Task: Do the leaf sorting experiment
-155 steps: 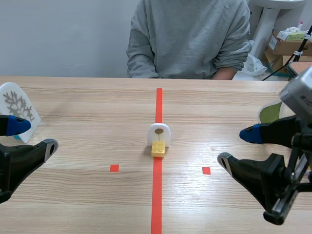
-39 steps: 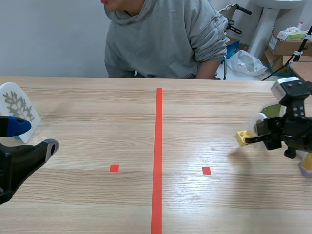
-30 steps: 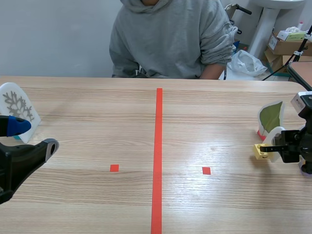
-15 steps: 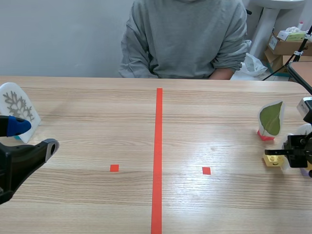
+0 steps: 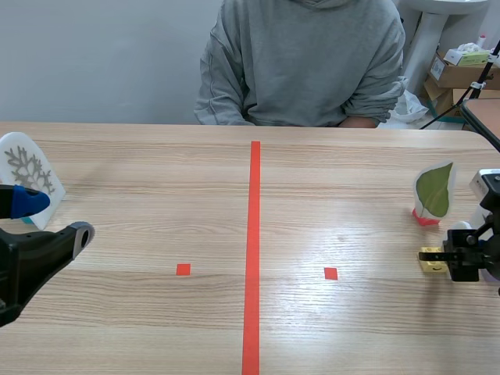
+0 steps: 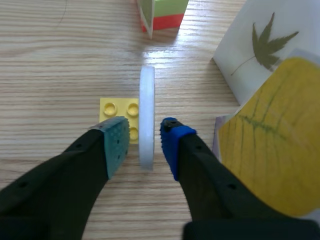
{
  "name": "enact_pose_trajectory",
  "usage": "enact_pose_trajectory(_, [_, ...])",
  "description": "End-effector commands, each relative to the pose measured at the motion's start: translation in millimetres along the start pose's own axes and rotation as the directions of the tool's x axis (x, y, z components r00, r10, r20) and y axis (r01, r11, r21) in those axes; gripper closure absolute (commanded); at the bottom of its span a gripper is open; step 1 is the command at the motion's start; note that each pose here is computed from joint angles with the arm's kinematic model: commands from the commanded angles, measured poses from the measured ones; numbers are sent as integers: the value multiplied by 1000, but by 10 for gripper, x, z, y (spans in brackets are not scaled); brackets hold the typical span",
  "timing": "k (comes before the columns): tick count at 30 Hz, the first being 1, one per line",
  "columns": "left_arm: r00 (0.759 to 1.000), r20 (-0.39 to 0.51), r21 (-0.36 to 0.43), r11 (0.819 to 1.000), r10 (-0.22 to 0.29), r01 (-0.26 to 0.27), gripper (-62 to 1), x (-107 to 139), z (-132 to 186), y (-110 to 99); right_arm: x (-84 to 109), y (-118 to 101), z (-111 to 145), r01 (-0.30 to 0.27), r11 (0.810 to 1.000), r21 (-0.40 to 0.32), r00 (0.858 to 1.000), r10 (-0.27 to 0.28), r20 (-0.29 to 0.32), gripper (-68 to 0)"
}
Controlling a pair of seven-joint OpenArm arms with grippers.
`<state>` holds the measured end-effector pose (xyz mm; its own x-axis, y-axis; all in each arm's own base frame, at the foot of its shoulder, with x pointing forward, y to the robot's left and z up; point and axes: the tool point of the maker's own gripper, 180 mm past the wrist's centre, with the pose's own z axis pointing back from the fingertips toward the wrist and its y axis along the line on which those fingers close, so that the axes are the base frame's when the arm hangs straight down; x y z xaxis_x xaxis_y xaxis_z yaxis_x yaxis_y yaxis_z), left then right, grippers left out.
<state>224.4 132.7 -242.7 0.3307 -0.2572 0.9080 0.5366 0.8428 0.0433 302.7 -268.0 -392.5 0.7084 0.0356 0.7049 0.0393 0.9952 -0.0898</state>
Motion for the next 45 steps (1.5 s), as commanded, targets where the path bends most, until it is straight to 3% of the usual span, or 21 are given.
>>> enact_pose_trajectory(1, [1000, 27, -5, 1000, 3, -2, -428, 68, -2, -23, 60, -39, 5, -7, 1000, -2, 1000, 7, 18, -256])
enact_pose_trajectory(4, [1000, 27, -5, 1000, 3, -2, -428, 68, -2, -23, 100, -31, 36, -21, 1000, 2, 999, 21, 28, -305])
enact_pose_trajectory(9, [1000, 27, -5, 1000, 3, -2, -428, 68, -2, -23, 279, 36, 206, -65, 998, 6, 994, 64, 87, -308])
enact_pose_trajectory(13, [1000, 27, -5, 1000, 3, -2, -428, 68, -2, -23, 477, 210, 444, -147, 988, 45, 978, 139, 159, -307])
enact_pose_trajectory(16, [1000, 26, -5, 1000, 2, -2, -428, 66, -1, -23, 704, 420, 757, -256, 963, 85, 941, 228, 250, -307])
enact_pose_trajectory(19, [1000, 26, -5, 1000, 2, -2, -428, 66, -1, -23, 896, 639, 1097, -369, 922, 119, 887, 310, 343, -308])
enact_pose_trajectory(23, [1000, 27, -5, 1000, 3, -2, -428, 69, -2, -23, 976, 1013, 1478, -513, 830, 217, 808, 381, 450, -308])
enact_pose_trajectory(24, [1000, 28, -5, 1000, 3, -2, -428, 70, -2, -23, 979, 1105, 1561, -536, 807, 248, 794, 382, 472, -308])
enact_pose_trajectory(26, [1000, 28, -5, 1000, 2, -2, -428, 71, -2, -23, 955, 1243, 1679, -561, 769, 306, 783, 374, 497, -308])
enact_pose_trajectory(30, [1000, 28, -6, 1000, 3, -3, -428, 69, -1, -24, 852, 1416, 1803, -586, 702, 404, 780, 355, 515, -308])
enact_pose_trajectory(33, [1000, 28, -8, 1000, 3, -3, -428, 73, -1, -24, 755, 1473, 1843, -596, 668, 445, 782, 358, 510, -308])
enact_pose_trajectory(36, [999, 33, -12, 1000, 10, -10, -428, 83, 0, -29, 661, 1499, 1862, -566, 665, 488, 807, 326, 492, -308])
enact_pose_trajectory(38, [998, 50, -21, 999, 38, -37, -428, 115, 1, -43, 564, 1535, 1886, -557, 642, 527, 818, 314, 482, -308])
enact_pose_trajectory(40, [997, 60, -27, 998, 55, -53, -428, 133, 3, -51, 485, 1531, 1871, -538, 639, 549, 833, 305, 462, -308])
enact_pose_trajectory(41, [996, 63, -29, 998, 60, -58, -429, 139, 3, -54, 466, 1520, 1858, -531, 642, 553, 838, 300, 457, -308])
enact_pose_trajectory(43, [996, 60, -29, 998, 60, -58, -436, 133, 3, -54, 432, 1531, 1861, -531, 626, 572, 838, 289, 462, -308])
enact_pose_trajectory(45, [996, 59, -29, 998, 59, -58, -437, 132, 3, -55, 419, 1520, 1845, -522, 628, 578, 843, 277, 461, -308])
